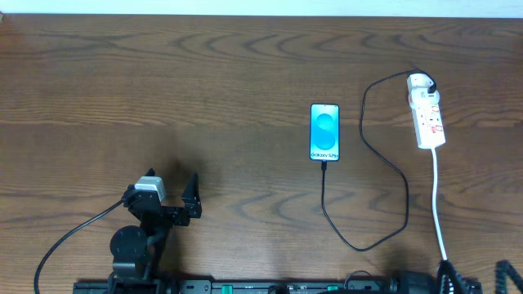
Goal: Plug charger to phone and switch on socket
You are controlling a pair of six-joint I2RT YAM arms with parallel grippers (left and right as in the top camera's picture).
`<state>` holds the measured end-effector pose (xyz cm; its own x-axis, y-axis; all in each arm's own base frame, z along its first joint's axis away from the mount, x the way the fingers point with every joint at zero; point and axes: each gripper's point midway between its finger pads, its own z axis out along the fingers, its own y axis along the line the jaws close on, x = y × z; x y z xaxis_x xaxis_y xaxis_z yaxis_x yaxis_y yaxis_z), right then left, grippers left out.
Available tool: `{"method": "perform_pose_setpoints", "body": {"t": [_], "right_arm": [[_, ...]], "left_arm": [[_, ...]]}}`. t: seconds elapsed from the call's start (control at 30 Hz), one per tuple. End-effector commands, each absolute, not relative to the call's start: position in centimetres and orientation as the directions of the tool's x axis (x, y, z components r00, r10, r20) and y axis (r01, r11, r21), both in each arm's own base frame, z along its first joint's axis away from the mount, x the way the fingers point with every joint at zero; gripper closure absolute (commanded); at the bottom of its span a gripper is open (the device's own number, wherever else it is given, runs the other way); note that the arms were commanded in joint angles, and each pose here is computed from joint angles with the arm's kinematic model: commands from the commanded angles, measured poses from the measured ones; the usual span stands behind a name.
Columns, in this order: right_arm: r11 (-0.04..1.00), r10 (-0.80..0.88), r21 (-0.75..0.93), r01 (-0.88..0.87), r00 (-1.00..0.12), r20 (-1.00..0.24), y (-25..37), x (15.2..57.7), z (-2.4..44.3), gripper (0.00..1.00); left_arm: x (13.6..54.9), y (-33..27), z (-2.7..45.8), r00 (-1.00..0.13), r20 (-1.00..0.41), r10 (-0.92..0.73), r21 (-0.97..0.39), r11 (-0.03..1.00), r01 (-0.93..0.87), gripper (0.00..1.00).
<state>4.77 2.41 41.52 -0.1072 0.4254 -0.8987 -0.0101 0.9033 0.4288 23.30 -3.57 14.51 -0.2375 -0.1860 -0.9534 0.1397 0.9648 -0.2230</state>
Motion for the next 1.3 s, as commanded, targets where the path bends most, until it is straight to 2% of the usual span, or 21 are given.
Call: {"method": "perform_pose_setpoints", "body": {"t": [0.0,0.1,0.27,0.43,0.67,0.97,1.27], "right_arm": [[0.957,0.288,0.283,0.059,-0.110,-0.951,0.8,5.6,40.7,0.01],[0.979,0.200,0.194,0.055,-0.149,-0.968,0.7,6.9,39.6,0.01],[0.983,0.181,0.182,0.010,-0.183,-0.966,1.1,10.3,37.9,0.01],[0.978,0.075,0.100,-0.181,-0.137,-0.988,3.5,14.7,36.9,0.01],[0.941,0.066,0.089,-0.327,-0.081,-0.995,5.5,18.1,34.3,0.01],[0.933,0.051,0.027,-0.360,0.057,-0.997,5.9,18.6,30.2,0.01],[0.952,0.054,0.026,-0.306,0.085,-0.995,4.8,21.3,26.2,0.01]], "left_arm": [[23.1,-3.8,13.2,-0.280,-0.941,-0.190,-0.236,0.961,0.141,0.02],[23.1,-3.8,13.2,-0.280,-0.941,-0.190,-0.236,0.961,0.141,0.02],[23.1,-3.8,13.2,-0.280,-0.941,-0.190,-0.236,0.961,0.141,0.02],[23.1,-3.8,13.2,-0.280,-0.941,-0.190,-0.236,0.961,0.141,0.02],[23.1,-3.8,13.2,-0.280,-0.941,-0.190,-0.237,0.961,0.141,0.02],[23.1,-3.8,13.2,-0.280,-0.941,-0.190,-0.236,0.961,0.141,0.02],[23.1,-3.8,13.2,-0.280,-0.941,-0.190,-0.236,0.961,0.141,0.02]]}}
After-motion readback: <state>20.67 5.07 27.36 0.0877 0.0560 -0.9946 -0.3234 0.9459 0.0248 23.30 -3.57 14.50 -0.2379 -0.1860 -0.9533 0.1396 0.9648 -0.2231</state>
